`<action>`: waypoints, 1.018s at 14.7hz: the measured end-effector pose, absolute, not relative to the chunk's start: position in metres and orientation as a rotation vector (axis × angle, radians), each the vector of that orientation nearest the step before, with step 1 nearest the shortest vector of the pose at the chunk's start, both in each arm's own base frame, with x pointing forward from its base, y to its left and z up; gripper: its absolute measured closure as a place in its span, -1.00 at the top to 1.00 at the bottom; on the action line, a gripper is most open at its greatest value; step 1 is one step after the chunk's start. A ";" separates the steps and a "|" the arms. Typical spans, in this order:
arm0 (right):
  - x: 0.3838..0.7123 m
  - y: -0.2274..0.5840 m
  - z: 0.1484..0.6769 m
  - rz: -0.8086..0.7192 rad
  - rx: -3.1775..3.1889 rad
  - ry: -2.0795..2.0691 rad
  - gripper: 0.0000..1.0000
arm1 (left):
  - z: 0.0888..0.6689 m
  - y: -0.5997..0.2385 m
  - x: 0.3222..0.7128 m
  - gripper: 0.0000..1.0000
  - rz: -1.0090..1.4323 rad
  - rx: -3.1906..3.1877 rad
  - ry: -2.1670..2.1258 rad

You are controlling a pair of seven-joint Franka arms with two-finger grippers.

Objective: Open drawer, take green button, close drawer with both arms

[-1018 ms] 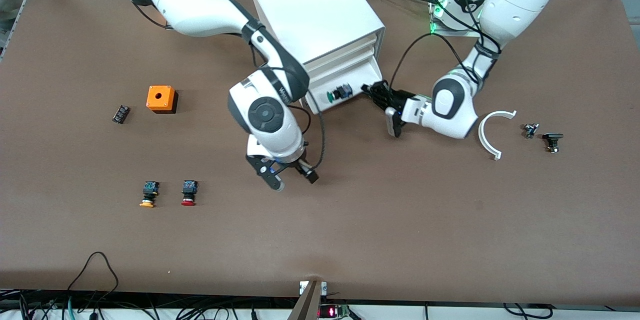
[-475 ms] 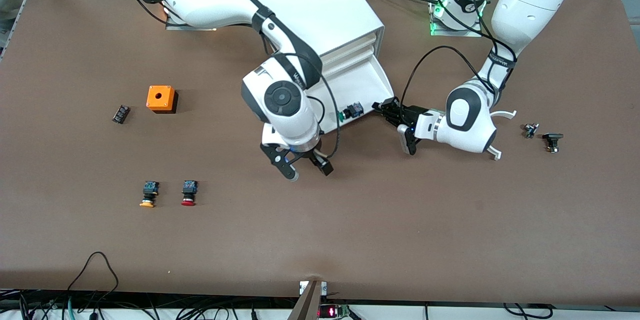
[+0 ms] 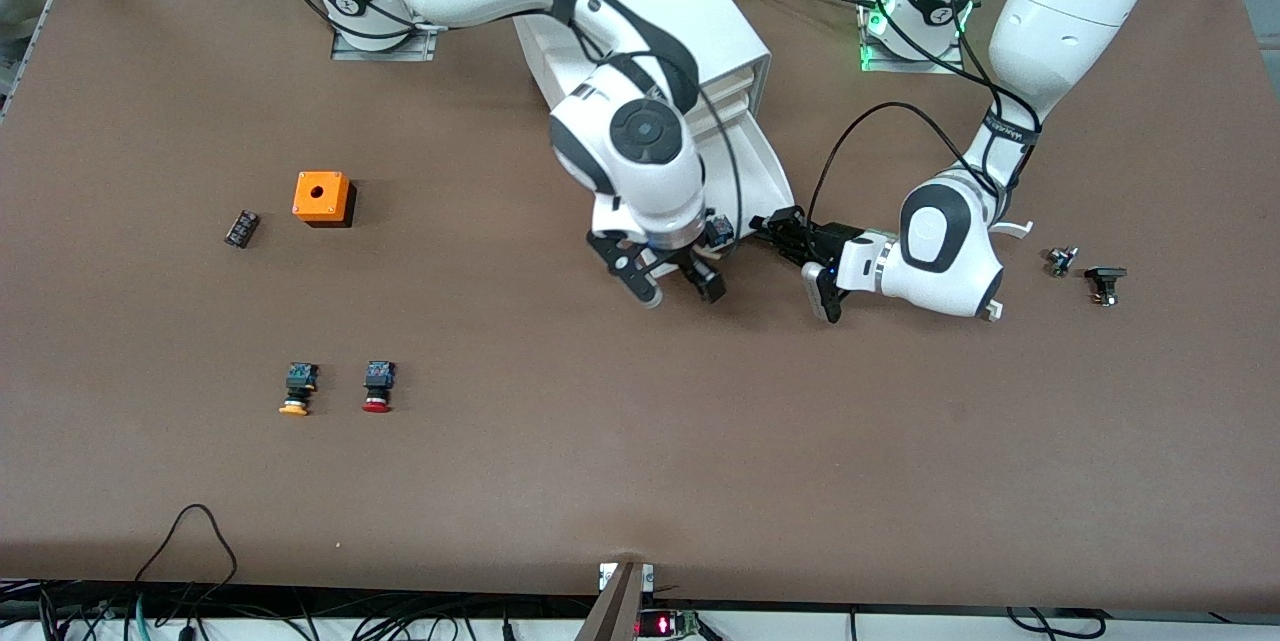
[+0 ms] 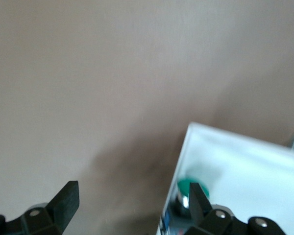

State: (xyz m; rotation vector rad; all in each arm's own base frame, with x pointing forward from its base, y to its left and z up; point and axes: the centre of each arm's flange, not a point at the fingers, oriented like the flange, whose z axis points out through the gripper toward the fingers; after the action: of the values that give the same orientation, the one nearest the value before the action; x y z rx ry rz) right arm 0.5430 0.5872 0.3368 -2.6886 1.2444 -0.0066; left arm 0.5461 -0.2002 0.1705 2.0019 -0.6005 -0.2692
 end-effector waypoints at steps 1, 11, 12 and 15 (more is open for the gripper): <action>0.534 0.596 0.338 -0.003 -2.686 1.246 0.99 | 0.173 -0.198 0.550 -0.09 -0.268 2.009 -0.584; 0.495 0.620 0.293 0.043 -2.749 1.282 0.99 | 0.288 -0.140 0.610 1.00 -0.455 2.022 -0.570; 0.491 0.622 0.287 0.048 -2.753 1.292 0.99 | 0.304 -0.136 0.616 1.00 -0.477 2.038 -0.566; 0.481 0.627 0.278 0.055 -2.750 1.317 0.99 | 0.342 -0.127 0.625 1.00 -0.548 2.101 -0.551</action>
State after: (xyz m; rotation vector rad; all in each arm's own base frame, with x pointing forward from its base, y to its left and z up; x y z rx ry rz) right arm 0.4814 0.6275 0.2781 -2.7502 1.3175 0.0546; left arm 0.6250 -0.1266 0.3424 2.1006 -0.5514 -0.5476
